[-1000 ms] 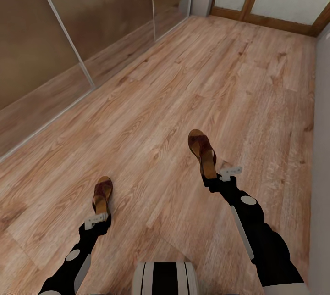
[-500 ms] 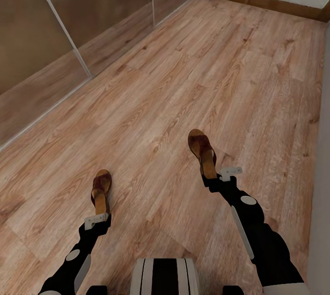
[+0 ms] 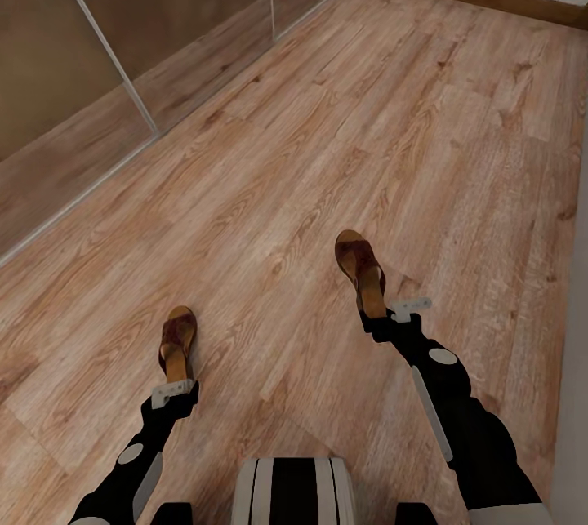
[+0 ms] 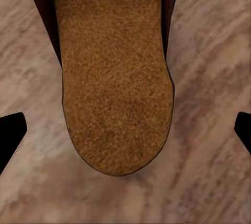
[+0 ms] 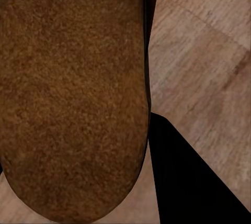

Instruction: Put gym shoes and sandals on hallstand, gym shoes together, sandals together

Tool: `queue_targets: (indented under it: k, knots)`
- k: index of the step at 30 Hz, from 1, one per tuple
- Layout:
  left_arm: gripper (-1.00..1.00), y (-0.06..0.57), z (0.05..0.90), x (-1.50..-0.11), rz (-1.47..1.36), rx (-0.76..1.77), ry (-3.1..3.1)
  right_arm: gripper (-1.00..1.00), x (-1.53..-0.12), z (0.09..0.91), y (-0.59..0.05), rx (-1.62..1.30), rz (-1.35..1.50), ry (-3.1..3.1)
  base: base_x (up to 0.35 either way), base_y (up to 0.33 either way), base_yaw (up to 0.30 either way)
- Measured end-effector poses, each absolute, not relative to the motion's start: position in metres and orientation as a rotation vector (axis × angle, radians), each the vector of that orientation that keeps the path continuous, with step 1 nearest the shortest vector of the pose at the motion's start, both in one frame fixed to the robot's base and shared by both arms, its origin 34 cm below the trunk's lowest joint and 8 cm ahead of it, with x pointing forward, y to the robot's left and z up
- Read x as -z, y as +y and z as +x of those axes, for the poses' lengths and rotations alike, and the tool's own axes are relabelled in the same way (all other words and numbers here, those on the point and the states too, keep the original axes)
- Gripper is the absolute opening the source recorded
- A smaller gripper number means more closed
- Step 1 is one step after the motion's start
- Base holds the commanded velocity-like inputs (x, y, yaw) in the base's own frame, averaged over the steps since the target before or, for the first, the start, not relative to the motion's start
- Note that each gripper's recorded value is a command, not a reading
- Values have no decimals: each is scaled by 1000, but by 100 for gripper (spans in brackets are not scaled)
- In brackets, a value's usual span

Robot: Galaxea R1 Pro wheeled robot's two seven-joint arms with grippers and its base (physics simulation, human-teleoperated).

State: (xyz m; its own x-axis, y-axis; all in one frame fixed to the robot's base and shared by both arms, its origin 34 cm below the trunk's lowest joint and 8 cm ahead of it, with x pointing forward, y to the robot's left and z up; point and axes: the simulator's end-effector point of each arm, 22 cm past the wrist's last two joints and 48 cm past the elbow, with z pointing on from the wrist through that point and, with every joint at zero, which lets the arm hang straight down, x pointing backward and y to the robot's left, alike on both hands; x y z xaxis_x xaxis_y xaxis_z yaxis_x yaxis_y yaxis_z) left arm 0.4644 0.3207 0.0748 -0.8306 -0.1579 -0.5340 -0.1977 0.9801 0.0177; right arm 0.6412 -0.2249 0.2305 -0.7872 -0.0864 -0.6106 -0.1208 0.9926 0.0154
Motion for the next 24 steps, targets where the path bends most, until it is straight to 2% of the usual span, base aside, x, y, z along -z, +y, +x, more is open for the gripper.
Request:
queue_targets:
  k: [24]
  knots:
    - [100,322,461,-72,-250,-100,2576,-100,-227,639,-225,-71,-144,2489,51,0,0]
